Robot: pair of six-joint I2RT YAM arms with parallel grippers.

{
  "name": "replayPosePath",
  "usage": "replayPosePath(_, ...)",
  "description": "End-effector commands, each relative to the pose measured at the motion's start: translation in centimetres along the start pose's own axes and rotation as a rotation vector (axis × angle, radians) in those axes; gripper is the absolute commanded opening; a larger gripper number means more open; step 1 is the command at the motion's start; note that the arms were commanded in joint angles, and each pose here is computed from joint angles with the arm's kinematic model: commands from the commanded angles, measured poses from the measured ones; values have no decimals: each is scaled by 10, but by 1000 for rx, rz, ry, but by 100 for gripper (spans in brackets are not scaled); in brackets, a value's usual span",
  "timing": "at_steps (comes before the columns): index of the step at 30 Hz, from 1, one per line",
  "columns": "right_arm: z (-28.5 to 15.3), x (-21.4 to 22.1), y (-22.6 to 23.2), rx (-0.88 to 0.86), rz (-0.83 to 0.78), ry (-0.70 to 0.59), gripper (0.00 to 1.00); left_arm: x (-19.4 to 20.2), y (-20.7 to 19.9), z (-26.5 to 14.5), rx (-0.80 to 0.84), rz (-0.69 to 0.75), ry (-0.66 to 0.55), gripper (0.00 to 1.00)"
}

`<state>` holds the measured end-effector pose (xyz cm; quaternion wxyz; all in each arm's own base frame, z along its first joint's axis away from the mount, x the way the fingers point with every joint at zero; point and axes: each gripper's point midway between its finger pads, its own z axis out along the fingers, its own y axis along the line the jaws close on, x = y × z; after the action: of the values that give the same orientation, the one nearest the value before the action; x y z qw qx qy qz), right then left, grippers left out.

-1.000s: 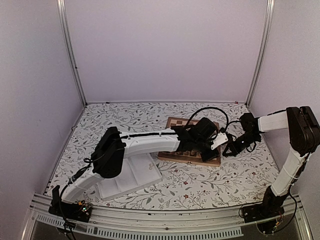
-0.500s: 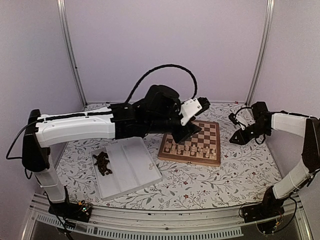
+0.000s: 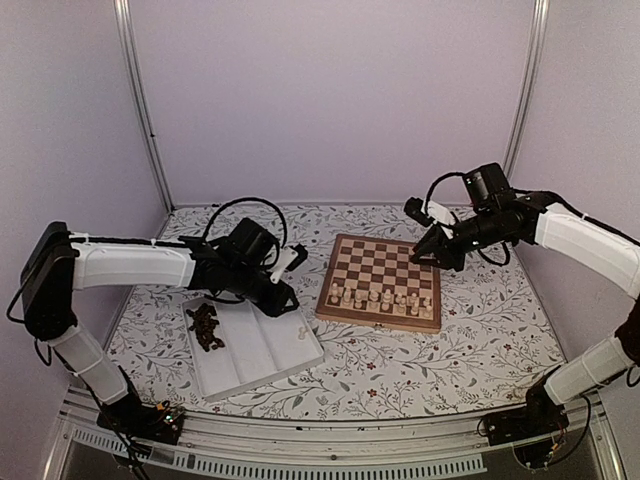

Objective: Set up the chess pieces on the board
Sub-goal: Pick up the chess piece from the storage box.

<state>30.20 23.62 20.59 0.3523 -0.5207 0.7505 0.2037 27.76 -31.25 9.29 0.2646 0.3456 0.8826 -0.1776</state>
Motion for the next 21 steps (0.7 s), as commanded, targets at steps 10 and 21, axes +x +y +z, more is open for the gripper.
replayPosePath(10,33,-6,15,-59,-34,56,28,32,-27,25,-36,-111,64,32)
replayPosePath(21,36,4,17,-56,-24,70,28,47,-27,48,-75,-94,141,32)
